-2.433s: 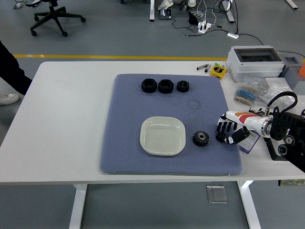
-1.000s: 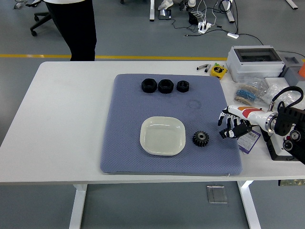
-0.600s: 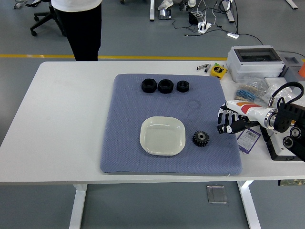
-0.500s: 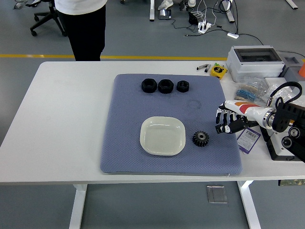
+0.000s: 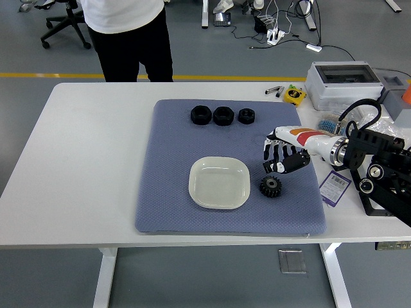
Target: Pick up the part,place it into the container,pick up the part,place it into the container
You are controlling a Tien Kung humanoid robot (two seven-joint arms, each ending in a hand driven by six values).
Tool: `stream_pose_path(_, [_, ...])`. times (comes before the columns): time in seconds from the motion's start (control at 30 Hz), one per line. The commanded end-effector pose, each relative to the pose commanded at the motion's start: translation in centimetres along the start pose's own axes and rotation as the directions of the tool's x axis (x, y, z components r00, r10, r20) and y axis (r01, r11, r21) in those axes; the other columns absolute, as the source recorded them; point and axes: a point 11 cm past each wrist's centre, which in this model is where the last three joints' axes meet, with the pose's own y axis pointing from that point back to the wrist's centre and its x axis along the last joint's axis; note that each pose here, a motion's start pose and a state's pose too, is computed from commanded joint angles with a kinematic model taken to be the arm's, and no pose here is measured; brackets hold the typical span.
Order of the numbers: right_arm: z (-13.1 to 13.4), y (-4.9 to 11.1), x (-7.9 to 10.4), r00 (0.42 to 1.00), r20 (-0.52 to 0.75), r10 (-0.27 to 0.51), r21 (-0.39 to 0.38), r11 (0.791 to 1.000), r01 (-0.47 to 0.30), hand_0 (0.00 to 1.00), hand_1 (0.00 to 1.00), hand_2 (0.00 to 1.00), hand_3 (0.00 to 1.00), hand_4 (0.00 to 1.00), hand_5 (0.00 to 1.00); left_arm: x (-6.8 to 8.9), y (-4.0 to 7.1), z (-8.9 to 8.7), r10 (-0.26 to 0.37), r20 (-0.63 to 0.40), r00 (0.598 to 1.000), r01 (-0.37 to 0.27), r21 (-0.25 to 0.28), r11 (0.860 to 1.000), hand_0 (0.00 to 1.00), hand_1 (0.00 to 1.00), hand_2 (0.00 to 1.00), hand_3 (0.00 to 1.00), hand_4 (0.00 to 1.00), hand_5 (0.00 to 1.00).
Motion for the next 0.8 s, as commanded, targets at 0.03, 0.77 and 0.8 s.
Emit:
stream_pose_path(0.03, [-0.6,-0.3,0.0,1.0,-0.002,-0.001,0.014,1.0,0.001,0.154,0.261,0.372,0.437,0.665,0.143,0.0,0.0,0.0,0.0,0.001,1.0,0.0,0.0,1.0,0.973,0.952,0.929,0.678,0.648,0.695])
stream_pose_path(0.77, [-6.1,-4.4,-0.8,1.0,0.003,0.028,0.152,0.988,-0.028,0.479,0.642,0.813,0.898,0.998,0.381,-0.4,0.1,1.1,-0.006,-0.003,1.0,0.006,-0.021,1.0,0.974,0.951,0.928,0.676,0.646,0.693])
stream_pose_path(0.8, [-6.1,-4.4,-0.9,1.0,0.005,0.029,0.152,0.988,-0.03,0.479,0.642,0.813,0.898,0.998,0.381,-0.4,0.1,1.1,-0.006,-0.003,1.0,0.006,-0.021,1.0,0.974,0.951,0.928,0.676,0.646,0.693])
